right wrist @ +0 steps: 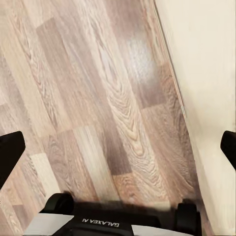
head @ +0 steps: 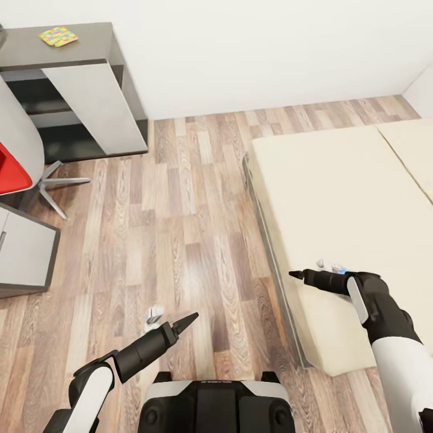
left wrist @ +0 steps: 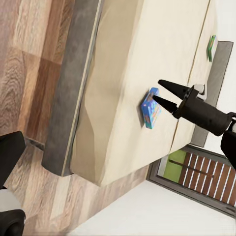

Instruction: Put all the toys in the child's room - the three board games (two on the bed and one on the table), the two jigsaw puzzles on the table, and the tennis ball on the table - inside the toy box on the table in the child's room.

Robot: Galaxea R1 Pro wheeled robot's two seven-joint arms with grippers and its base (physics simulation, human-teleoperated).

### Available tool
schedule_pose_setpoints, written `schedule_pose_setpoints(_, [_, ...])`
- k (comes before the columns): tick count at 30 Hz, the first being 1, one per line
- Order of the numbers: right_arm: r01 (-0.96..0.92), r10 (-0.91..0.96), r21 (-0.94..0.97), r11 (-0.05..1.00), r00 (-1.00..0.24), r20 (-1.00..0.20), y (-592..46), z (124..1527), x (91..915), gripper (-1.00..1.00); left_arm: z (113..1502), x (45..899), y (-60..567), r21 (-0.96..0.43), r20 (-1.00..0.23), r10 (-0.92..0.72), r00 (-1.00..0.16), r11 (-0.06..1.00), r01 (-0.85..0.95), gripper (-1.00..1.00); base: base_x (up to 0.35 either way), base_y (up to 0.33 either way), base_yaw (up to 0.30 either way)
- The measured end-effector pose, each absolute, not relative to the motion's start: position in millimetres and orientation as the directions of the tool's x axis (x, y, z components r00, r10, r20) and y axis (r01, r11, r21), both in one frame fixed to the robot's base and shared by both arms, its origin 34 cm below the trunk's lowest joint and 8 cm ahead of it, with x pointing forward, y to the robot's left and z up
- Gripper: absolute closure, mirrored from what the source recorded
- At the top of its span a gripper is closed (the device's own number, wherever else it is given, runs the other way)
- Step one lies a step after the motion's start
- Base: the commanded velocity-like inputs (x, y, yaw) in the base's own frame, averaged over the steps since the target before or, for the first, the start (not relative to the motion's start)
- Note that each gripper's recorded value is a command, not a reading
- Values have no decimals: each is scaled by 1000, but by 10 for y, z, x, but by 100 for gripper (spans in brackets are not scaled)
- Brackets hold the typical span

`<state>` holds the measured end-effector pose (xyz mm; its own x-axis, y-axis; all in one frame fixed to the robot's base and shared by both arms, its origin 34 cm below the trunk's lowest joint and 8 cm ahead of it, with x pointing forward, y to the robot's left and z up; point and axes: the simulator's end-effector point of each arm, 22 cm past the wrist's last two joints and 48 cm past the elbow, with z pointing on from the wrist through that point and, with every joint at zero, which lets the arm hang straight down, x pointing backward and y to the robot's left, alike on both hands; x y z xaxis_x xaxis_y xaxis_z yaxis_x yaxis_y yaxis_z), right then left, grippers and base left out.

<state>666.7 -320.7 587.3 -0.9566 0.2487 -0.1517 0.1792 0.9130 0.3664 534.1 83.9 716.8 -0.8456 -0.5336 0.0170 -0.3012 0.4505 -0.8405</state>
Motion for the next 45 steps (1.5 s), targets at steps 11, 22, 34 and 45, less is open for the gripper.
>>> schedule_pose_setpoints(11, [188, 281, 323, 927, -921, -271, -3758, 6292, 6961, -100, 7177, 5359, 840, -842, 17, -535, -844, 447, -301, -100, -4, 34, -264])
schedule_pose_setpoints(22, [196, 304, 337, 921, -901, -308, -3940, 6588, 7054, -100, 7271, 5894, 806, -853, -43, -501, -865, 469, -229, -100, -1, 7, -191])
schedule_pose_setpoints(34, [197, 305, 330, 923, -897, -319, -4053, 6672, 7002, -100, 7372, 6771, 518, -807, -130, -455, -881, 565, -172, -100, 0, 1, -26])
schedule_pose_setpoints(45, [105, 222, 304, 947, -898, -380, -4111, 7134, 6814, -100, 7730, 6916, -2, -815, -183, -370, -911, 575, -71, -100, 0, 0, -83])
